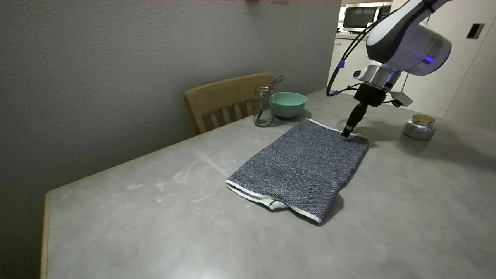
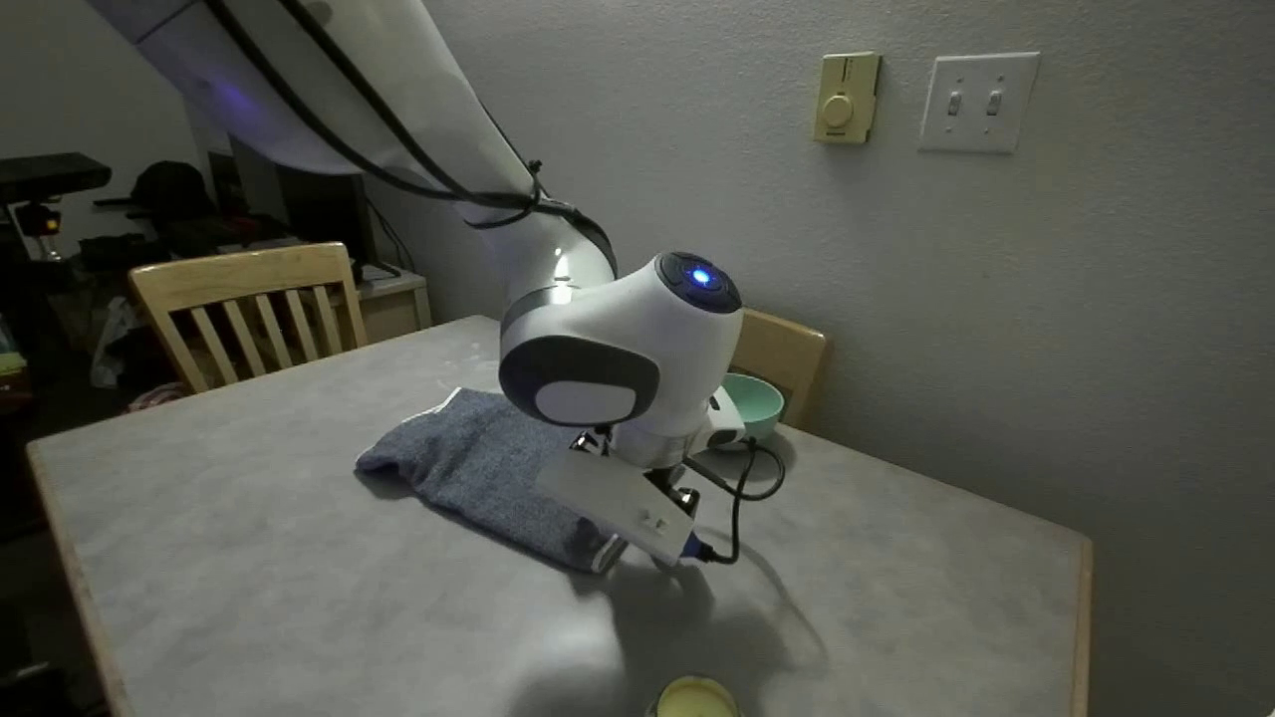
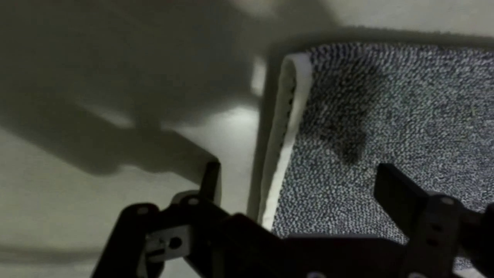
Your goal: Fold the towel in half from right to left
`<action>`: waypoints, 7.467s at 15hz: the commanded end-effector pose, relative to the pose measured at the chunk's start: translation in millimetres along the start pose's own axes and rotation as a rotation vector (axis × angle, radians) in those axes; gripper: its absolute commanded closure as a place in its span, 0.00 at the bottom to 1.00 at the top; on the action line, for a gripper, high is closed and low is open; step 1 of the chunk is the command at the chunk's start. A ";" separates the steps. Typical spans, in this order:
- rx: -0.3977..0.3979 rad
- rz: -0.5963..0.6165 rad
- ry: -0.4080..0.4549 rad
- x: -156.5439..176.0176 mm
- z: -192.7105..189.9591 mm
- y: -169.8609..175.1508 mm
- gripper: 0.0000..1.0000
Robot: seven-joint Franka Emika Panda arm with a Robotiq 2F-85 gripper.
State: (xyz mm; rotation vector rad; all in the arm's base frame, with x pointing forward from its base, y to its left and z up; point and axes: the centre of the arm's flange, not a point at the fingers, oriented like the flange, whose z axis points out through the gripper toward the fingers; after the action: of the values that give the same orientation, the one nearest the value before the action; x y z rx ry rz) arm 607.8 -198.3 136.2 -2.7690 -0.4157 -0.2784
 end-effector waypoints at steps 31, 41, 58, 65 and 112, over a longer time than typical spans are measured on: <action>-0.281 -0.084 -0.226 50.7 -91.5 -119.8 0.98; -0.278 -0.336 -0.307 113.9 -78.8 -219.9 0.98; -0.238 -0.480 -0.508 166.3 -29.3 -284.5 0.98; -0.216 -0.542 -0.531 158.7 -23.4 -316.5 0.98; -0.005 -0.766 -0.697 188.5 108.6 -375.1 0.66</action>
State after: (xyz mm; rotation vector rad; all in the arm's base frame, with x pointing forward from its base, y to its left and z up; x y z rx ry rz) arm 657.0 211.9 193.8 -2.5589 -1.5958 0.4922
